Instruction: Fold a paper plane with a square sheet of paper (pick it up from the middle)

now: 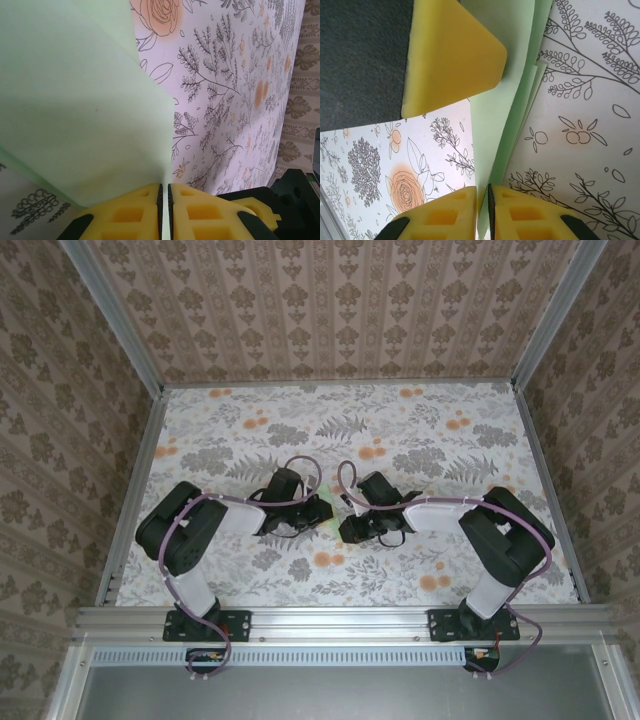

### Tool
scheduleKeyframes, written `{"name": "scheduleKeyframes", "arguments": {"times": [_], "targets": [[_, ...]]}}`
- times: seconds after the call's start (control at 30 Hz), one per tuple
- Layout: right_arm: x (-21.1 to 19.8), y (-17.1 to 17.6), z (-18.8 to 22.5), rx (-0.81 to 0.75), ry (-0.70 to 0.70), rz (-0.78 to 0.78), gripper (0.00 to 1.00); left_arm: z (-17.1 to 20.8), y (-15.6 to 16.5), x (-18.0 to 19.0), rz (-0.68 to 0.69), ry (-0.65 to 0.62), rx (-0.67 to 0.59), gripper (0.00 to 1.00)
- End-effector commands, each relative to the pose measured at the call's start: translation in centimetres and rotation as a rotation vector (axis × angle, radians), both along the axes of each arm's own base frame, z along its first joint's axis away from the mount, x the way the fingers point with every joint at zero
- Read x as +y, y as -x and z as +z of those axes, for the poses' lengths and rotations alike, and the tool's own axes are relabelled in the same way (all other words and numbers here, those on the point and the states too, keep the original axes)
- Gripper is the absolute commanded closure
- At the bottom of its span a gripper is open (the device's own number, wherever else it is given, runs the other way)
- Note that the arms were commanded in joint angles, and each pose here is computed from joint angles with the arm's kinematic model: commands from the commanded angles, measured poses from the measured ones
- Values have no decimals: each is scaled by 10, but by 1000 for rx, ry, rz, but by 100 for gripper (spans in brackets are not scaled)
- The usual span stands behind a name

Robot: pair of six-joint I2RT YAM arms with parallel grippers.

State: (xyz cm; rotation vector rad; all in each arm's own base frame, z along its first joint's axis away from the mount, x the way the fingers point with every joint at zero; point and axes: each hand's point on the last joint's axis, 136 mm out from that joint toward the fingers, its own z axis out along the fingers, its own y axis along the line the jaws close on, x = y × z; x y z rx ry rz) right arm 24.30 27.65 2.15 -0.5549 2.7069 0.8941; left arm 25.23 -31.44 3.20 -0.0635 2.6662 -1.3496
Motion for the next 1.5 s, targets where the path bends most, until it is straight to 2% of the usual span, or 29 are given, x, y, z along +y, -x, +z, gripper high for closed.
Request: {"name": "scheduleKeyframes", "arguments": {"times": [0.0,0.3,0.67,0.93,1.47], "targets": [[2,1,-4,9,18,16,87,-2,-6,2,24,-9,12,85],[3,1,-8,42,7,6,94,2,-6,2,13,3,4,85],[10,-6,9,99,-135,-37,93,10,-1,3,-17,6,-36,85],[-5,-11,6,11,-31,-56,76,-2,-6,3,3,-23,-5,86],[-4,-2,0,-128,139,41,70,-2,-9,2,13,-30,3,86]]}}
